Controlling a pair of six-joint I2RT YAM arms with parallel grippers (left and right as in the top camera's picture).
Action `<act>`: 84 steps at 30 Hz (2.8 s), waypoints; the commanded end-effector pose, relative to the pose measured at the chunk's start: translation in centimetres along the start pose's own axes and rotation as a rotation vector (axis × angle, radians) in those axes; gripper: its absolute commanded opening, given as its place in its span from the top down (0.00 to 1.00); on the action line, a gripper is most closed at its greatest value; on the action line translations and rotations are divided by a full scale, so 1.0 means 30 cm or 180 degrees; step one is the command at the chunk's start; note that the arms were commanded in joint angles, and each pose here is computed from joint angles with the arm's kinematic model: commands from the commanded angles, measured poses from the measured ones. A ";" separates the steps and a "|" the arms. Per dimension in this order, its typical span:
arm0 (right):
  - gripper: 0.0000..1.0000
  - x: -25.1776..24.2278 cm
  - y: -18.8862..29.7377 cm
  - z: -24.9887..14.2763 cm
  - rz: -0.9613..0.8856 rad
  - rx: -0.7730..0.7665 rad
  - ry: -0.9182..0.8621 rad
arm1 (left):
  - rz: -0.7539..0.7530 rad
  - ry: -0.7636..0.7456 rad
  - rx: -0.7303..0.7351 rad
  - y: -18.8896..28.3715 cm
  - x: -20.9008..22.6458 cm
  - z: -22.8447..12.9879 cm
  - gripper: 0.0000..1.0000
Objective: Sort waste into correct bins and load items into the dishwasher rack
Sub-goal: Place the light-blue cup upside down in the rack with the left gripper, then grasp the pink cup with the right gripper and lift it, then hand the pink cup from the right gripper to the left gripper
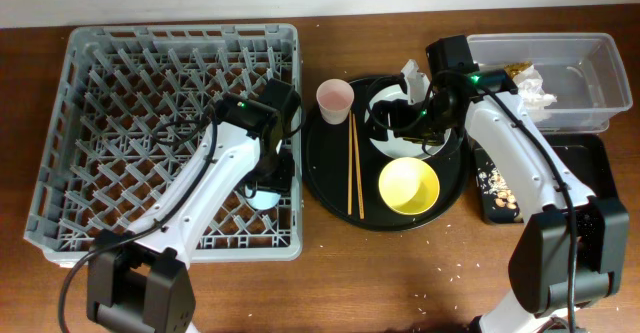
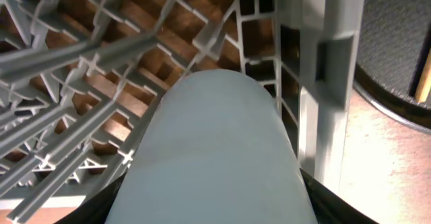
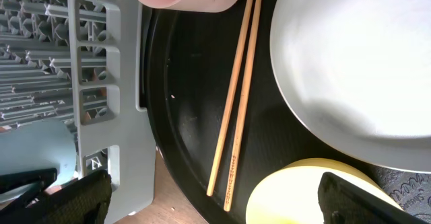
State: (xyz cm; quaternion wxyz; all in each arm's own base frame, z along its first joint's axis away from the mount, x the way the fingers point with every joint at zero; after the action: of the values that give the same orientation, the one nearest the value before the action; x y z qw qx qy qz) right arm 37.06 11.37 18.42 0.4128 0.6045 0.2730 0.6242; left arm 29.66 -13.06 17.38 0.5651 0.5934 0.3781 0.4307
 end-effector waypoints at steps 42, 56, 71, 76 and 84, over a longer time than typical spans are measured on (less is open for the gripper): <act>0.69 0.068 -0.289 0.248 -0.0328 -0.1303 -0.0315 | 0.0138 0.0623 -0.0950 0.243 0.209 0.221 0.14; 0.90 0.031 -0.355 0.237 -0.0398 -0.1163 -0.0359 | 0.0138 0.0623 -0.0950 0.243 0.209 0.222 0.13; 0.96 -0.035 0.000 0.212 0.1809 -0.0077 -0.0385 | -0.0909 0.0465 -0.1021 0.261 0.103 0.243 0.07; 0.96 -0.028 0.062 0.150 0.2448 0.0158 -0.0027 | -0.1707 0.0356 -0.1260 0.290 0.058 0.286 0.01; 0.96 0.056 0.044 0.114 0.2691 0.0326 0.0208 | -0.3102 0.0066 -0.1560 0.274 0.007 0.319 0.01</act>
State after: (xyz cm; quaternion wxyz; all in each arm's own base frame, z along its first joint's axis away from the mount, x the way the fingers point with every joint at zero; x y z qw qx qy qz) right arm 40.81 10.55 18.55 0.1316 0.6924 0.0600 0.7068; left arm 39.29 -16.01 25.86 0.7909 0.2570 0.4614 0.3089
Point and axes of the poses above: each gripper's point midway between its finger pads, its own y axis back along the fingers, its own x axis along the line the jaws close on, z = x × y, the point moved 6 cm from there along y, back along the fingers, and after that the axes turned 11 degrees about -y, right-handed, at the moved point
